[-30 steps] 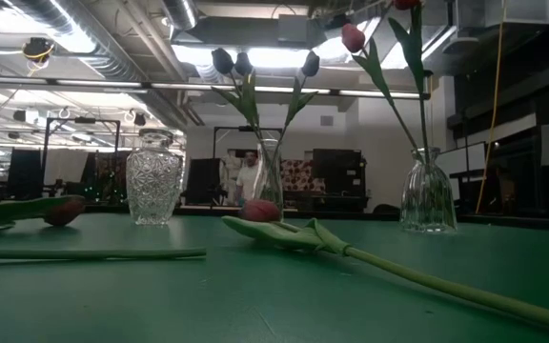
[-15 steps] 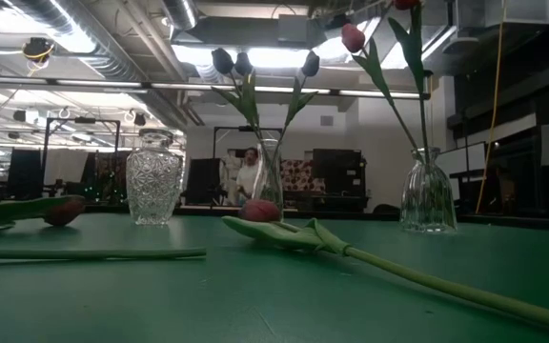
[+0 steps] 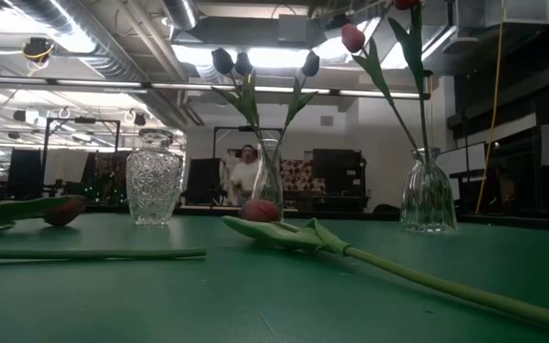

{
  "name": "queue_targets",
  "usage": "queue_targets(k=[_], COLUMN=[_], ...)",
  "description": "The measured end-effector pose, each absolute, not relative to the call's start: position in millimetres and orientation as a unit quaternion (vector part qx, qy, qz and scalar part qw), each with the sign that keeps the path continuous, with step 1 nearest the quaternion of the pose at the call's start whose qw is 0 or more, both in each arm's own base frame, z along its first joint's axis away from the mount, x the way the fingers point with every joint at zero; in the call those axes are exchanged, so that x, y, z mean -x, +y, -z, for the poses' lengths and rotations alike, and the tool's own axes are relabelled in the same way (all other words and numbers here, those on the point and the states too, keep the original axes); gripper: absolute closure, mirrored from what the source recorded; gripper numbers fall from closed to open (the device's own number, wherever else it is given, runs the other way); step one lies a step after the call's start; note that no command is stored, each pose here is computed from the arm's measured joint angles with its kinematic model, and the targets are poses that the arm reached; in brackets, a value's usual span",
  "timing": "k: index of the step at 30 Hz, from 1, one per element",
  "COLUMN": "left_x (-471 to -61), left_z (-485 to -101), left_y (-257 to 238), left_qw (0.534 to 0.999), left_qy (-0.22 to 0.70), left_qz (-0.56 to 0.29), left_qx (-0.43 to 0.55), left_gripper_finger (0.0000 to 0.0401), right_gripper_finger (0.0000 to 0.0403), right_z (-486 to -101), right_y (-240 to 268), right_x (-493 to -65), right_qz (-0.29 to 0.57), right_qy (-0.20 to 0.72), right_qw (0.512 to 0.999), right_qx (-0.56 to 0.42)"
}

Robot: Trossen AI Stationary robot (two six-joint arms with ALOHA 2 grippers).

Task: Sort flowers into vase by color
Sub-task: Put the pink tulip into the bottom right transparent vase

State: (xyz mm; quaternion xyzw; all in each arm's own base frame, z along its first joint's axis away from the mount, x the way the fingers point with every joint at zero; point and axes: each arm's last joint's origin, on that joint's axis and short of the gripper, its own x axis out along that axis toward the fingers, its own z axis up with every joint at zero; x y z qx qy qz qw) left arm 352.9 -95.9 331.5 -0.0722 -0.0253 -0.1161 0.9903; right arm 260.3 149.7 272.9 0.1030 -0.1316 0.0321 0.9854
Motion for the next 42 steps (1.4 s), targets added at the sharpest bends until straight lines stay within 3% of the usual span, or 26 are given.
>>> queue_targets(k=[10,31,37,42], left_x=[-353.0,-350.5,-351.0,-353.8], left_z=[-325.7,-303.1,-303.3,-315.2], left_y=[-95.7,-94.4,-88.8,-84.8], left_qw=[0.992,0.988,0.993,0.998], left_qy=[0.005,0.12,0.113,0.052], left_qz=[0.111,0.085,-0.003,-0.019], left_qx=[0.064,0.044,0.033,0.019], left_gripper_finger=[0.0395,0.0394,0.0394,0.0394], right_gripper_finger=[0.031,0.0268,0.0271,0.0272], right_z=[-268.8,-282.0,-311.3,-343.5], right_y=[148.1,130.4,122.0,116.7], right_x=[-260.2,-233.4,-207.4,-163.6], right_qz=[-0.005,0.011,-0.005,-0.029], right_qy=[-0.101,0.006,-0.037,-0.091], right_qw=[0.992,0.998,0.996,0.993], right_qx=[-0.07,-0.054,-0.077,-0.068])
